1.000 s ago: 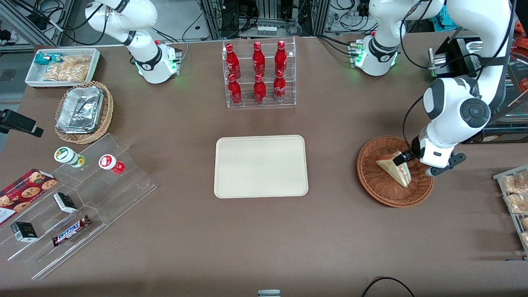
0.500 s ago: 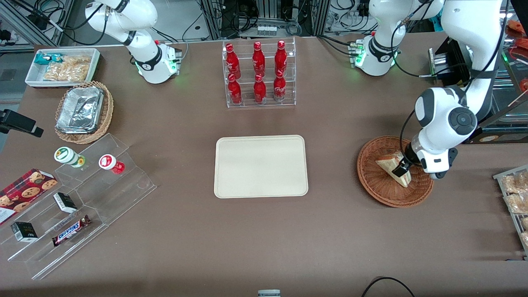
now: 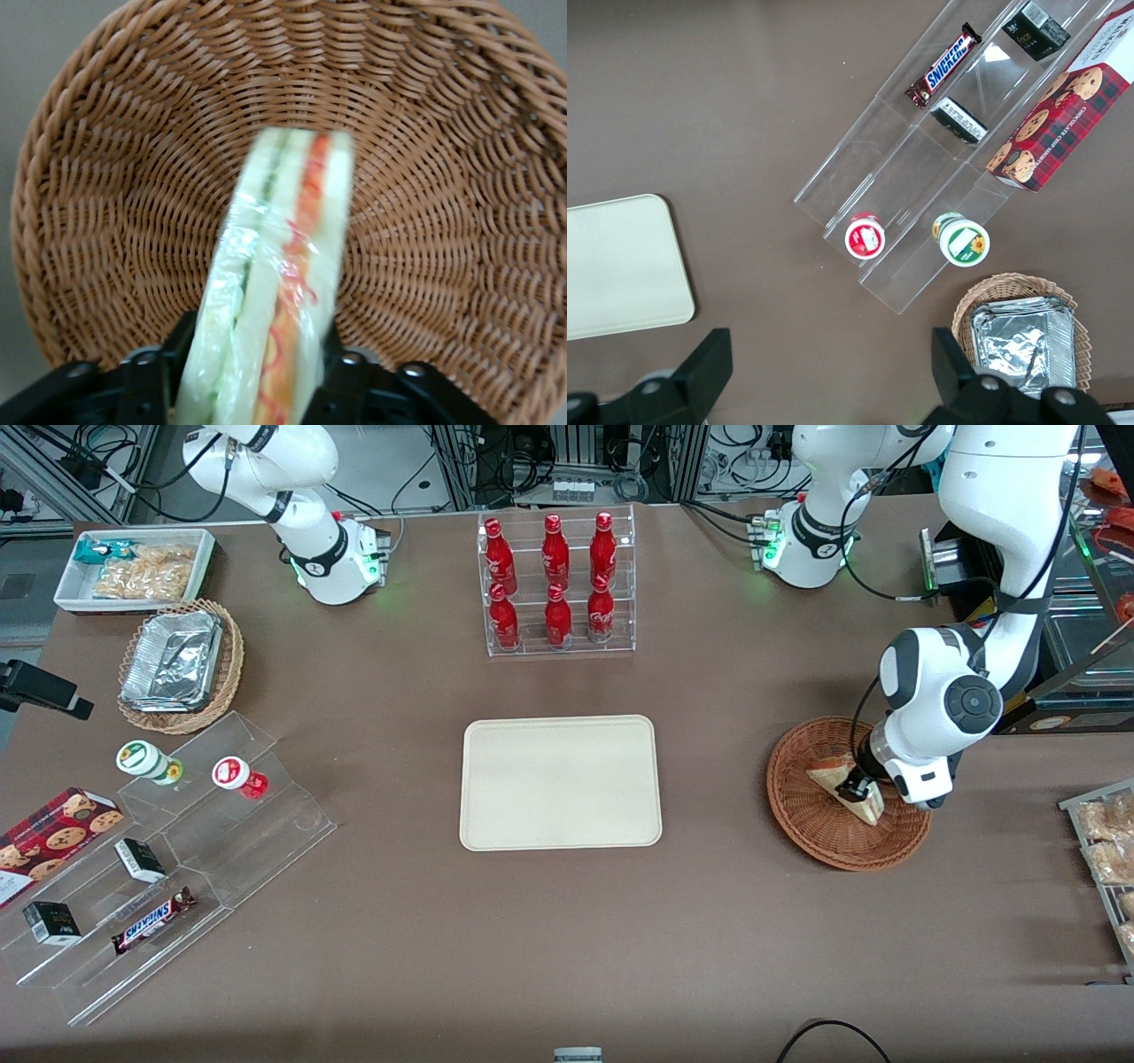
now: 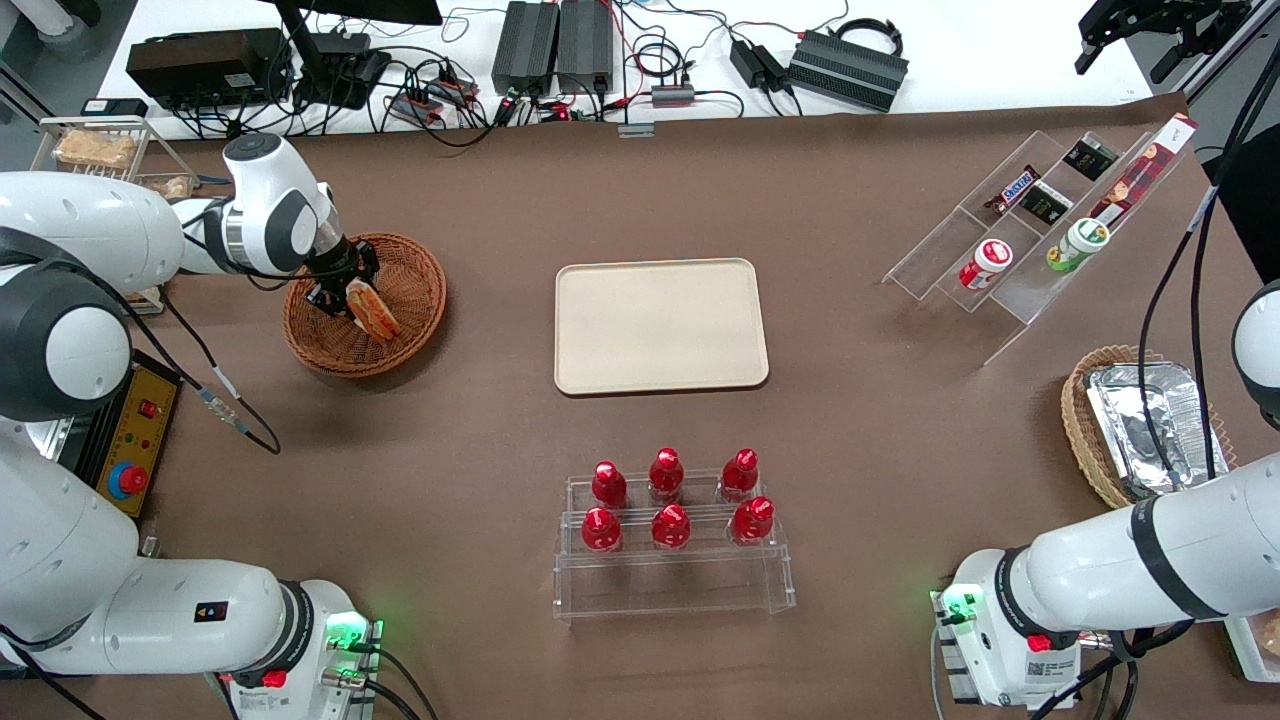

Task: Place sandwich from basket to tray
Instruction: 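Lift the sandwich out of the basket and carry it toward the beige tray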

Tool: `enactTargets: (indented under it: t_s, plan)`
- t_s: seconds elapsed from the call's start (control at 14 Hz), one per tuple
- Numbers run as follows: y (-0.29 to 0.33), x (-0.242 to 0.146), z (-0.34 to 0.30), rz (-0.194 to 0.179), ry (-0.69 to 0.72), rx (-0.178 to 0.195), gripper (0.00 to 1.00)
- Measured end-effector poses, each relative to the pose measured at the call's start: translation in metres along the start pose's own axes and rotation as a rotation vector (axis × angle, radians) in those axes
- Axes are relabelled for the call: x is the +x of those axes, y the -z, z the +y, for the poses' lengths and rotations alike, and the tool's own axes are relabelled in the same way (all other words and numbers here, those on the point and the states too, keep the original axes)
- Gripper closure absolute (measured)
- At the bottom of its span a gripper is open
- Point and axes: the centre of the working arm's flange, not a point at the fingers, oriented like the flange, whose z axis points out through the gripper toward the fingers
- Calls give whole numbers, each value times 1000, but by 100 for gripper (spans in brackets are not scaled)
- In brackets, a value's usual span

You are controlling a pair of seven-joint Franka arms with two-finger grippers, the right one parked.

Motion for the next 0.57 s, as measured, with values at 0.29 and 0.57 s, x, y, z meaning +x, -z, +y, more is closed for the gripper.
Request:
enactTargets:
  t_s: [0.29, 0.57]
  plan:
    - [70, -15, 30, -32, -63, 72, 70]
    - [108, -90, 76, -20, -417, 64, 83]
